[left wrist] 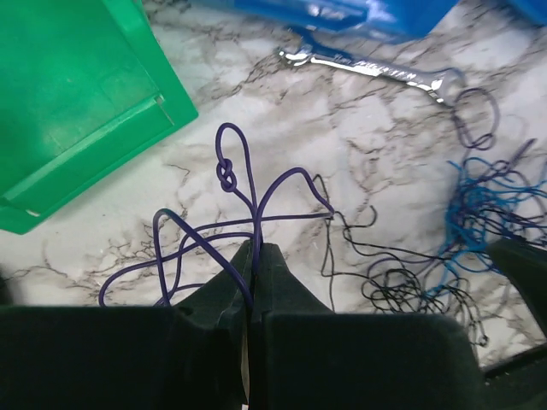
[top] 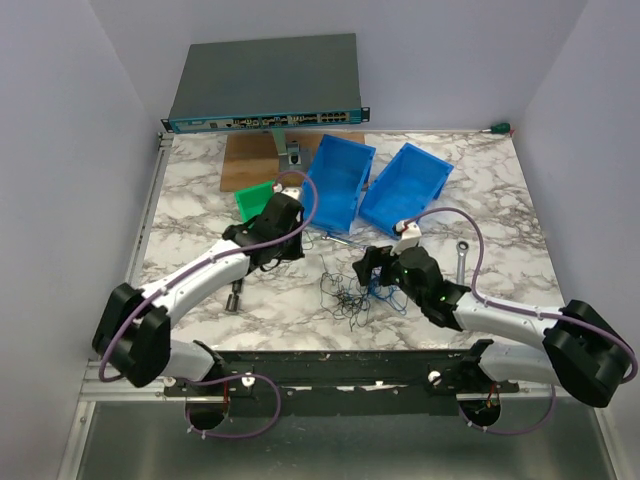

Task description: Untangle the cables

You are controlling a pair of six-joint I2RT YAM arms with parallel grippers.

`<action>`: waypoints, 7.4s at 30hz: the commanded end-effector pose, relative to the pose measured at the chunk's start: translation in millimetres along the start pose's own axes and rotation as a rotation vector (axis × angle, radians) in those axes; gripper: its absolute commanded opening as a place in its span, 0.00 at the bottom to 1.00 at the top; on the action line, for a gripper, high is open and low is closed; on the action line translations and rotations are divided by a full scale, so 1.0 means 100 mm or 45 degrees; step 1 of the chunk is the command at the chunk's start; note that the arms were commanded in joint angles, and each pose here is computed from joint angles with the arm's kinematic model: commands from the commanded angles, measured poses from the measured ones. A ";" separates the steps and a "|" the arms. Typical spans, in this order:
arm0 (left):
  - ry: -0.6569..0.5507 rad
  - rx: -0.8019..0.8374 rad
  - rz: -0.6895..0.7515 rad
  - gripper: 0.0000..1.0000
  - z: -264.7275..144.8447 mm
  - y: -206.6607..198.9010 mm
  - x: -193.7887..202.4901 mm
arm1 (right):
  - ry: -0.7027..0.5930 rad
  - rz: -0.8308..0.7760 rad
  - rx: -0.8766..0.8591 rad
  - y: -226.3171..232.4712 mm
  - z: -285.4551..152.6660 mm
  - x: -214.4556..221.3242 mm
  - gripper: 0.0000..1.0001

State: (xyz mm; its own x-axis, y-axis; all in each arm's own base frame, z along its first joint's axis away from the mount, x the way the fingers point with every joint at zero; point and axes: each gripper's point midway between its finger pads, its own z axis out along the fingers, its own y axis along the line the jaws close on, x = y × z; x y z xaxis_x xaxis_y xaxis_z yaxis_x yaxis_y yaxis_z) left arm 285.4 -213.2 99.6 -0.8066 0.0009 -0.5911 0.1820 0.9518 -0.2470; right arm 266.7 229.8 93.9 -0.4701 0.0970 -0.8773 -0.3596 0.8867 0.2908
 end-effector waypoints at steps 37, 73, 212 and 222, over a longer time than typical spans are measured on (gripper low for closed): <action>-0.096 -0.423 -0.557 0.00 0.72 1.01 -0.94 | -0.128 0.047 0.065 -0.12 -0.12 -0.15 0.98; -0.227 -0.459 -0.349 0.66 0.17 1.20 -1.15 | -0.132 0.047 0.029 -0.08 -0.14 -0.17 0.98; -0.443 0.345 0.023 0.00 -0.09 -0.18 -0.11 | -0.298 0.268 0.364 -0.65 -0.50 -0.24 0.01; -0.412 0.460 0.087 0.00 -0.09 -0.35 -0.08 | -0.316 0.173 0.068 -0.30 -0.54 -0.30 0.27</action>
State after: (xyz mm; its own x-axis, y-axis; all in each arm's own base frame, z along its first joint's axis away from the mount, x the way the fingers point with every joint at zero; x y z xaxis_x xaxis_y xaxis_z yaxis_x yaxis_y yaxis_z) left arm 281.2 -236.1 118.2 -0.5778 -0.1047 -0.8095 0.4221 0.8105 -0.4061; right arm 257.9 152.4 135.5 -0.2601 0.3962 -0.8806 -0.0967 0.8967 0.4320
